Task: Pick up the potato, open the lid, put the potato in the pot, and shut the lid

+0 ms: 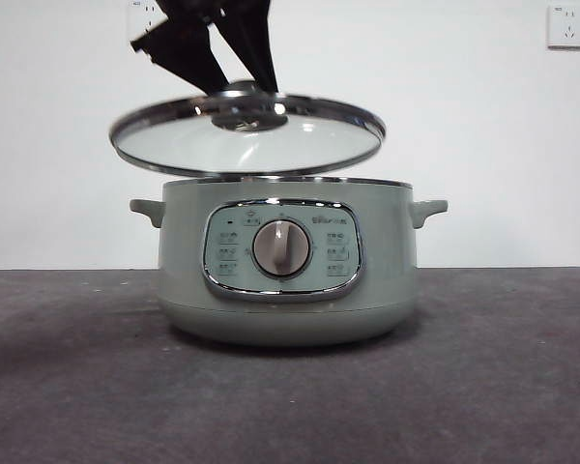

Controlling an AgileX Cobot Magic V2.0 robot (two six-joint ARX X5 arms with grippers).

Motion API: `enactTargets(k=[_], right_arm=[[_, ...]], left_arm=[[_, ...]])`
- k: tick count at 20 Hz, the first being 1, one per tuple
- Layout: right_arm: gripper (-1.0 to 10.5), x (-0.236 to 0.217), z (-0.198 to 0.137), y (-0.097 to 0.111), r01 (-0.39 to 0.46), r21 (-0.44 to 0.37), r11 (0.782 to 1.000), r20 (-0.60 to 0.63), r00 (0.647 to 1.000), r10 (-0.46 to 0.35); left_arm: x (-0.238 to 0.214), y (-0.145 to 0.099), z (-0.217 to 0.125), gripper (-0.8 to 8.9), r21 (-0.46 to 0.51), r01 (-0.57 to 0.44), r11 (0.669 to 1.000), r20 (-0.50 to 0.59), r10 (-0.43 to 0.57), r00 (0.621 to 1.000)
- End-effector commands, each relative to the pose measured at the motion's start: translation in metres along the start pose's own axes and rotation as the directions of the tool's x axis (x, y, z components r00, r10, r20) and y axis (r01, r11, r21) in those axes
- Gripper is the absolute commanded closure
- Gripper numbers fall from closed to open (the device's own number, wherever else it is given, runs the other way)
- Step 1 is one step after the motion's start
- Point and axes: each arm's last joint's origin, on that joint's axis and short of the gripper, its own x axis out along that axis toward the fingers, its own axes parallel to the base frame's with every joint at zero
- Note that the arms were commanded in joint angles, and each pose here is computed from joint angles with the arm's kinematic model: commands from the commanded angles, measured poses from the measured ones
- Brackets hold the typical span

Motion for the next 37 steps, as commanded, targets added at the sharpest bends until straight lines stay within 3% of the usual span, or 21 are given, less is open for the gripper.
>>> enactTargets(k=[1, 10, 13, 17, 26, 27, 28, 30, 31, 37], right_arm=[[3.4, 0.001, -0.016, -0.002, -0.004, 0.046, 0.999, -0.030, 1.000, 0.006], [3.4, 0.002, -0.029, -0.004, -0.005, 0.051, 0.999, -0.037, 0.999, 0.007], [3.4, 0.002, -0.029, -0.004, -0.005, 0.050, 0.999, -0.037, 0.999, 0.007], [3.4, 0.002, -0.029, -0.004, -0.005, 0.042, 0.999, -0.037, 0.999, 0.007], [3.4, 0.002, -0.029, -0.004, -0.008, 0.039, 0.999, -0.037, 0.999, 0.010], [3.4, 0.002, -0.029, -0.004, -0.008, 0.039, 0.999, -0.037, 0.999, 0.010], [3.4, 0.002, -0.029, -0.004, -0.008, 0.039, 0.999, -0.037, 0.999, 0.010], [3.4, 0.002, -0.029, -0.004, -0.008, 0.039, 0.999, -0.037, 0.999, 0.010], [3.4, 0.002, -0.029, -0.004, -0.008, 0.039, 0.999, -0.038, 0.999, 0.010], [3.4, 0.002, -0.029, -0.004, -0.008, 0.039, 0.999, -0.038, 0.999, 0.010]], left_arm=[[0.013, -0.006, 0.004, 8.22, 0.003, 0.023, 1.000, 0.017, -0.023, 1.000], [0.056, -0.005, 0.000, 8.22, 0.006, 0.003, 1.000, -0.032, -0.003, 0.999], [0.065, -0.003, 0.001, 8.22, 0.062, -0.001, 0.998, -0.023, 0.002, 1.000], [0.067, -0.002, 0.002, 8.22, 0.095, -0.038, 0.995, -0.009, 0.039, 0.999], [0.067, 0.000, 0.002, 8.10, 0.164, -0.019, 0.986, -0.008, 0.020, 1.000], [0.067, 0.000, 0.002, 7.55, 0.158, -0.019, 0.987, -0.009, 0.021, 1.000], [0.066, 0.000, 0.002, 5.90, 0.150, -0.020, 0.988, -0.007, 0.021, 1.000], [0.056, -0.002, 0.003, 1.44, 0.131, -0.009, 0.991, 0.000, 0.009, 1.000], [0.048, -0.003, 0.004, 0.88, 0.132, 0.005, 0.991, 0.007, -0.006, 1.000], [-0.053, -0.014, 0.001, 0.90, 0.096, 0.000, 0.995, 0.093, -0.009, 0.996]])
